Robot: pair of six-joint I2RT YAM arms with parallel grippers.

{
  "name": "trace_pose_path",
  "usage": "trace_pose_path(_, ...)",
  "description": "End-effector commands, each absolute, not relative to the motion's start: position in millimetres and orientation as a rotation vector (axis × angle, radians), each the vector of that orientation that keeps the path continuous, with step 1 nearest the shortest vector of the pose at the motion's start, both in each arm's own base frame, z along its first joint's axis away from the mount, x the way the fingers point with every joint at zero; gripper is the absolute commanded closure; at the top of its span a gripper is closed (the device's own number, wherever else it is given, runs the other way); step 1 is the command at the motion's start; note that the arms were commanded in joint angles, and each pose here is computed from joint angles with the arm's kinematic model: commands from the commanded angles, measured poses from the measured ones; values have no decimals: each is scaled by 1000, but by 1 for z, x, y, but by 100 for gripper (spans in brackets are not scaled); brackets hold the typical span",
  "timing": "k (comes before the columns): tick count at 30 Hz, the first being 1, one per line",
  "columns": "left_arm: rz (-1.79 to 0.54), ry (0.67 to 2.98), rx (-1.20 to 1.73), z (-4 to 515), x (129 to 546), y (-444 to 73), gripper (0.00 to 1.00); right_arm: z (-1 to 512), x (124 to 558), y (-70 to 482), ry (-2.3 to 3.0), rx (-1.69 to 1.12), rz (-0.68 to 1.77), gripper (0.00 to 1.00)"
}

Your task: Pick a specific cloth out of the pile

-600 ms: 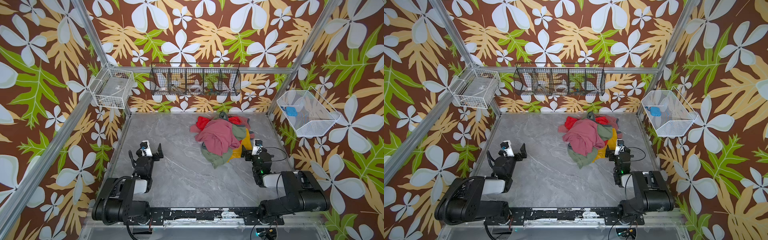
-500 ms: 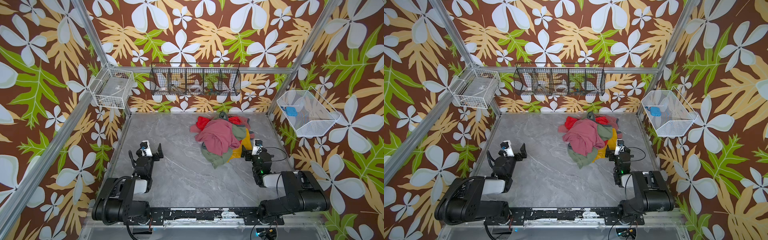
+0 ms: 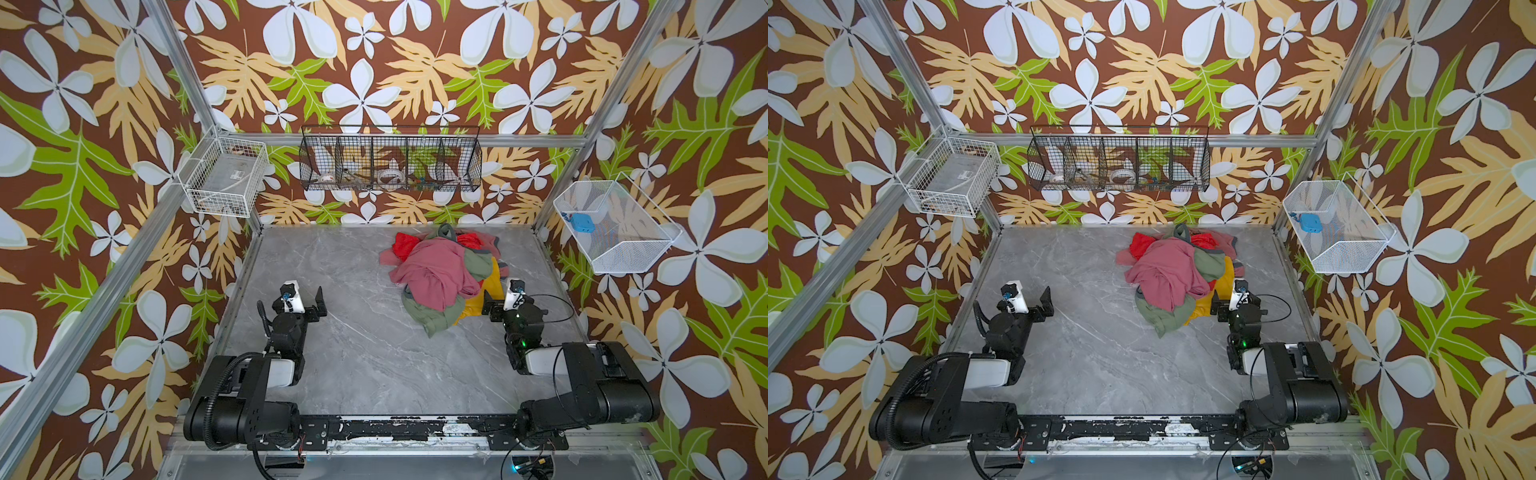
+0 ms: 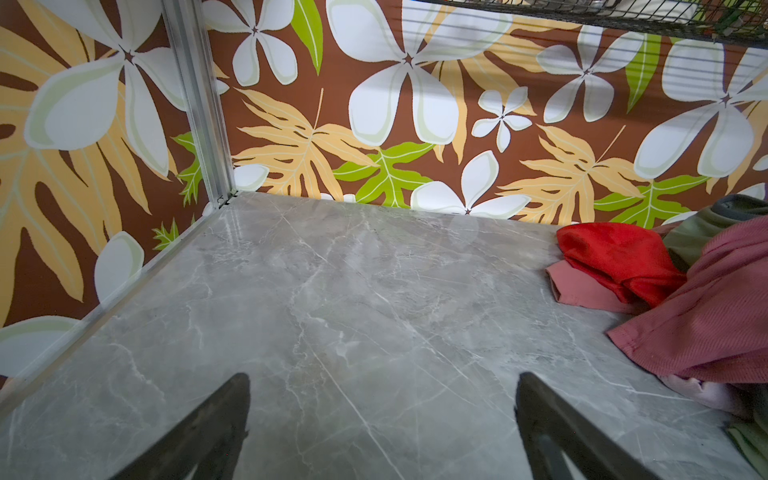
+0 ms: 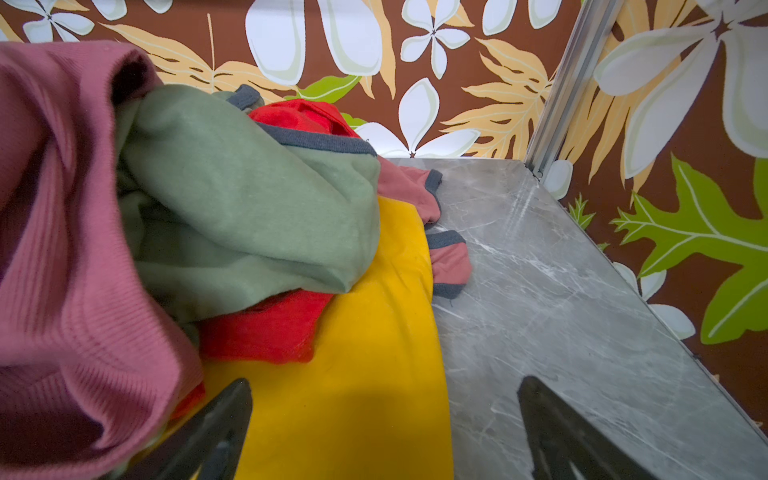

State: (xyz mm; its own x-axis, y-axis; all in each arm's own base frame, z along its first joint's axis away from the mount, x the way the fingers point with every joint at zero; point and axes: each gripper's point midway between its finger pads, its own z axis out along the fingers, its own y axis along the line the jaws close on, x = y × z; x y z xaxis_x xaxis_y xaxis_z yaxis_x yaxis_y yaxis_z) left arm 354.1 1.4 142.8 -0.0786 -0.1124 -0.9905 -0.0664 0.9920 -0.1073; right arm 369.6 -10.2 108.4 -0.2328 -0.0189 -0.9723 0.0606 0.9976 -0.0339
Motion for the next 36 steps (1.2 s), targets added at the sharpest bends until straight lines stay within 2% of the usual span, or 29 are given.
trace_pose_path(1,-39,1630,-125,149,356,1,0,114,371,-11,1782,35,-78,0)
trace_pose_path(7,-39,1629,-124,149,356,1,0,114,370,-11,1780,35,-77,0)
trace_pose_path(10,-39,1626,-125,150,356,1,0,117,369,-12,1770,40,-78,4)
trace_pose_path(13,-11,1673,-172,159,367,8,0,134,380,-28,1819,149,-86,4)
trace_pose_path(15,-8,1755,-232,171,379,12,0,139,383,-36,1890,221,58,9)
trace_pose_path(18,-76,1816,-262,186,387,5,0,150,376,-43,1908,302,173,8)
trace_pose_path(22,-185,1764,-340,201,380,-2,0,151,364,-39,1941,361,319,7)
trace_pose_path(26,-205,1730,-356,209,370,-17,0,150,358,-38,1925,475,567,9)
trace_pose_path(36,-284,1767,-366,193,357,-52,1,125,381,-17,1964,531,914,29)
